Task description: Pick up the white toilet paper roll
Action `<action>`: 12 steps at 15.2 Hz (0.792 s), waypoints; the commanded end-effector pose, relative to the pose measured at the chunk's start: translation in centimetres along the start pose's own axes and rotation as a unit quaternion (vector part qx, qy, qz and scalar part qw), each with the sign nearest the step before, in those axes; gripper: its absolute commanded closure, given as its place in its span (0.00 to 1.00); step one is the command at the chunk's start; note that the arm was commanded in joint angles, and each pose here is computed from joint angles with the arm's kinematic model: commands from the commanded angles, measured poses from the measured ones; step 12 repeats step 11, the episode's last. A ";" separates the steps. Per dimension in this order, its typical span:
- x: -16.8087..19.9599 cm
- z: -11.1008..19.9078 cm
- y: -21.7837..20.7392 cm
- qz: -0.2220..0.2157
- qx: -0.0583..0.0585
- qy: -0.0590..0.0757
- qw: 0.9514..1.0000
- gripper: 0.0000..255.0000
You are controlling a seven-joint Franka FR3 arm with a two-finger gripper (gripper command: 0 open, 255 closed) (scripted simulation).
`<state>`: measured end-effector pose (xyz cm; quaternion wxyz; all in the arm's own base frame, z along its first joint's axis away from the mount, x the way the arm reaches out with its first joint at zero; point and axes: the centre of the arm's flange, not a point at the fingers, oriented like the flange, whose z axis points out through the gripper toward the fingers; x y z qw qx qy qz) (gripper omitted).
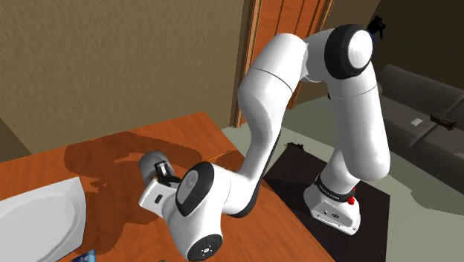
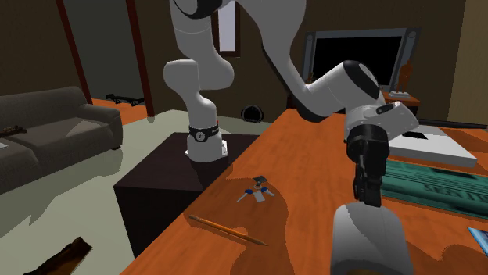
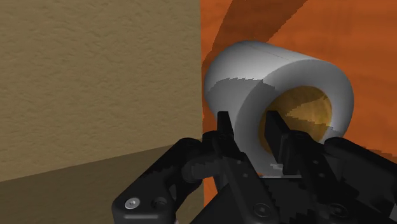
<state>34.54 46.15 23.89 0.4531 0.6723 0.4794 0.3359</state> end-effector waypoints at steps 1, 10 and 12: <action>0.0 -0.4 1.0 0.000 0.000 0.000 1.000 1.00; 0.1 -2.0 5.0 0.000 0.000 0.000 1.000 1.00; 0.0 -2.0 5.0 0.000 0.000 0.000 1.000 1.00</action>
